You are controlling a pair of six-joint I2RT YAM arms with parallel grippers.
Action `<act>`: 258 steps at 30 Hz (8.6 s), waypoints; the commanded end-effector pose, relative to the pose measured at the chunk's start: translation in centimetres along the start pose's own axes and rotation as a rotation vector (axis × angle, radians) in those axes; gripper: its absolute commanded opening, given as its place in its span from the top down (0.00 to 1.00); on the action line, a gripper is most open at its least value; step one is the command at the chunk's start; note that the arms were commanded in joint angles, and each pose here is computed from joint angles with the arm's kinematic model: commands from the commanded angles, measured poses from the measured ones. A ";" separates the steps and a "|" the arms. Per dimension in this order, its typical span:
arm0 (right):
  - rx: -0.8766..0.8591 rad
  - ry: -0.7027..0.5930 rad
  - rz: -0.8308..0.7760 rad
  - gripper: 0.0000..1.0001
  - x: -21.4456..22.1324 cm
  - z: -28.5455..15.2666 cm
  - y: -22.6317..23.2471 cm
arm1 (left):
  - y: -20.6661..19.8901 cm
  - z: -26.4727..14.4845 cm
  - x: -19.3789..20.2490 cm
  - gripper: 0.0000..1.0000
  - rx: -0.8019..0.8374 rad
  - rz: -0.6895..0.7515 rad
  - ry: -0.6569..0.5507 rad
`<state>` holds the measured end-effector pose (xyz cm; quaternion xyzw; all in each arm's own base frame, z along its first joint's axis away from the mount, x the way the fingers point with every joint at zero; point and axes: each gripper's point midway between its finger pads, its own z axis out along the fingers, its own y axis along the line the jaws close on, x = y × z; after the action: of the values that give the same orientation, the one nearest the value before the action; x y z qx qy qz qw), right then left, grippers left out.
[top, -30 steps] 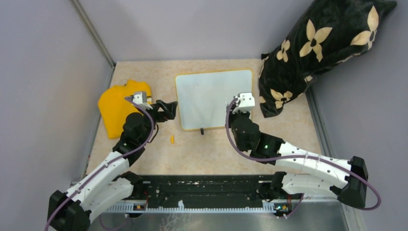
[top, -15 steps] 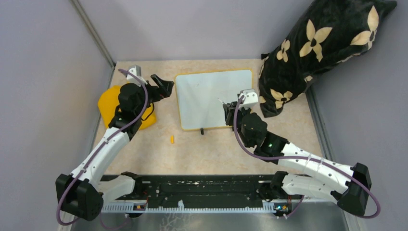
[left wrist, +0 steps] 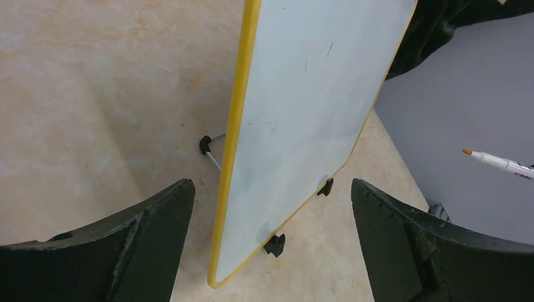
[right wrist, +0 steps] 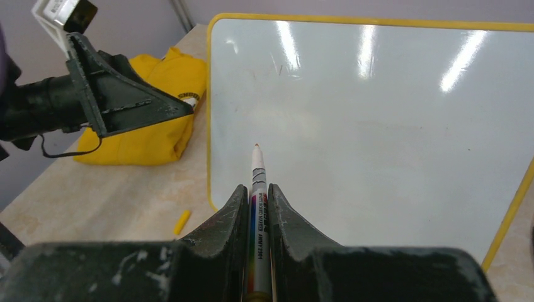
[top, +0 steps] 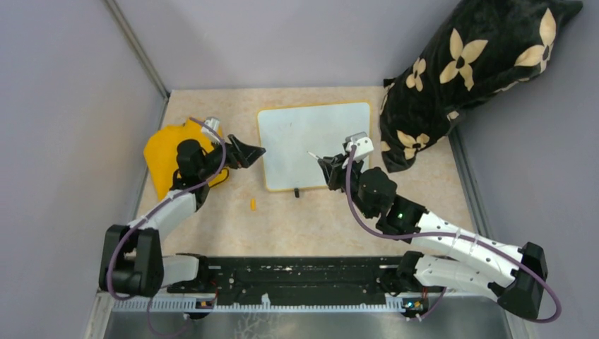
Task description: Write a sentence on the whiteboard
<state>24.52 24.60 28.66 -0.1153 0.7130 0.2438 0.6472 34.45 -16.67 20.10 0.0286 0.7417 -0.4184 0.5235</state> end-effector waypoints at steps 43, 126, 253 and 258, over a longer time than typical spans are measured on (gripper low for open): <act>-0.177 -0.058 0.056 1.00 -1.5 -0.5 3.1 | 2.3 1.4 8.8 0.34 0.430 -0.054 0.217; -0.172 0.008 0.033 1.00 0.5 1.8 4.1 | 1.8 2.2 9.0 0.86 0.604 0.152 0.159; 0.265 0.102 -0.172 1.00 5.8 11.5 -0.1 | 1.6 2.6 10.2 1.00 0.602 0.126 0.201; 0.242 0.130 -0.171 1.00 6.4 11.2 0.1 | 1.6 2.6 10.1 1.00 0.601 0.127 0.199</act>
<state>33.32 32.37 21.43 -0.1211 0.7615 0.0897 0.6304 32.79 -20.90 9.92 0.2389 0.6487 -0.5885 0.4194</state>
